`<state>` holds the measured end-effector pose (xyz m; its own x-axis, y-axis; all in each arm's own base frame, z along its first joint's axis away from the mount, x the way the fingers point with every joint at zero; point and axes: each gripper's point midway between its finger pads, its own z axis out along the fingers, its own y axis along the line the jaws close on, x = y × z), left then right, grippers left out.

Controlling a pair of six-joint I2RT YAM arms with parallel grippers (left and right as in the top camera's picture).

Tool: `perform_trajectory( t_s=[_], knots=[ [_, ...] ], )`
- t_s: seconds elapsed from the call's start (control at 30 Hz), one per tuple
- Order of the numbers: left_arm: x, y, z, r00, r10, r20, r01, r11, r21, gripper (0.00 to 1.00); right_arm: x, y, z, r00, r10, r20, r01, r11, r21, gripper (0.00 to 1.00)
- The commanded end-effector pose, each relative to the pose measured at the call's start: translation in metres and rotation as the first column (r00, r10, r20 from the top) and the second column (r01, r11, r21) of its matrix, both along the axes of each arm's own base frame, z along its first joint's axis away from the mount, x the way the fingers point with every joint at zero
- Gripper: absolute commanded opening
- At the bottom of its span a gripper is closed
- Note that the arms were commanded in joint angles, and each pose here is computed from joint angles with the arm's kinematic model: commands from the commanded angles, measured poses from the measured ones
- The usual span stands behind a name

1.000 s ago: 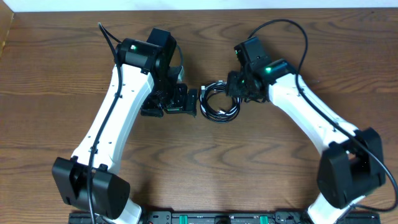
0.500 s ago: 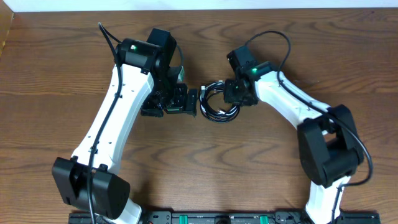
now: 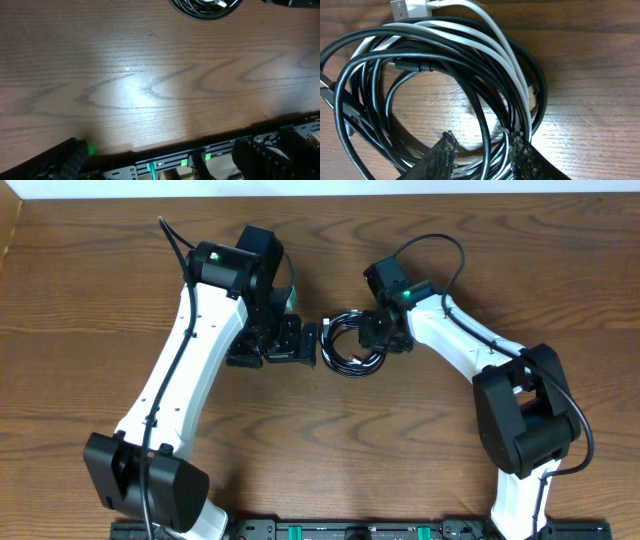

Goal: Untangle cables
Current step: 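Lower the right gripper onto the coil and grasp a black cable strand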

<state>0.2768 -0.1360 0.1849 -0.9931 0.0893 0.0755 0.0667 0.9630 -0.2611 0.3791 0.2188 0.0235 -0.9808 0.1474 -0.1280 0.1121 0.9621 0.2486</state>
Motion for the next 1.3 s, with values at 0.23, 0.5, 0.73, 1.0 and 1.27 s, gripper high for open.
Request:
perform_trajectory(
  t_s=[0.23, 0.5, 0.73, 1.0, 1.27],
  knots=[
    [-0.001, 0.002, -0.003, 1.000, -0.015, -0.003, 0.015, 1.000, 0.015, 0.98, 0.002, 0.002, 0.000, 1.000, -0.007, 0.006, 0.007, 1.000, -0.005, 0.24],
    [-0.001, 0.002, -0.003, 1.000, -0.015, -0.003, 0.015, 1.000, 0.015, 0.98, 0.014, -0.020, 0.021, 0.999, -0.051, -0.007, 0.051, 0.999, -0.010, 0.20],
    [-0.001, 0.002, -0.003, 1.000, -0.015, -0.003, 0.015, 1.000, 0.015, 0.98, 0.004, 0.002, 0.044, 0.994, 0.099, -0.049, -0.093, 0.989, 0.111, 0.29],
    [-0.001, 0.002, -0.003, 1.000, -0.015, -0.003, 0.015, 1.000, 0.015, 0.98, -0.017, 0.001, 0.012, 0.995, 0.071, -0.070, -0.074, 0.996, -0.042, 0.38],
    [-0.001, 0.002, -0.003, 1.000, -0.015, -0.003, 0.015, 1.000, 0.015, 0.98, -0.016, 0.000, 0.005, 0.997, 0.060, -0.057, -0.063, 0.997, -0.048, 0.38]
  ],
)
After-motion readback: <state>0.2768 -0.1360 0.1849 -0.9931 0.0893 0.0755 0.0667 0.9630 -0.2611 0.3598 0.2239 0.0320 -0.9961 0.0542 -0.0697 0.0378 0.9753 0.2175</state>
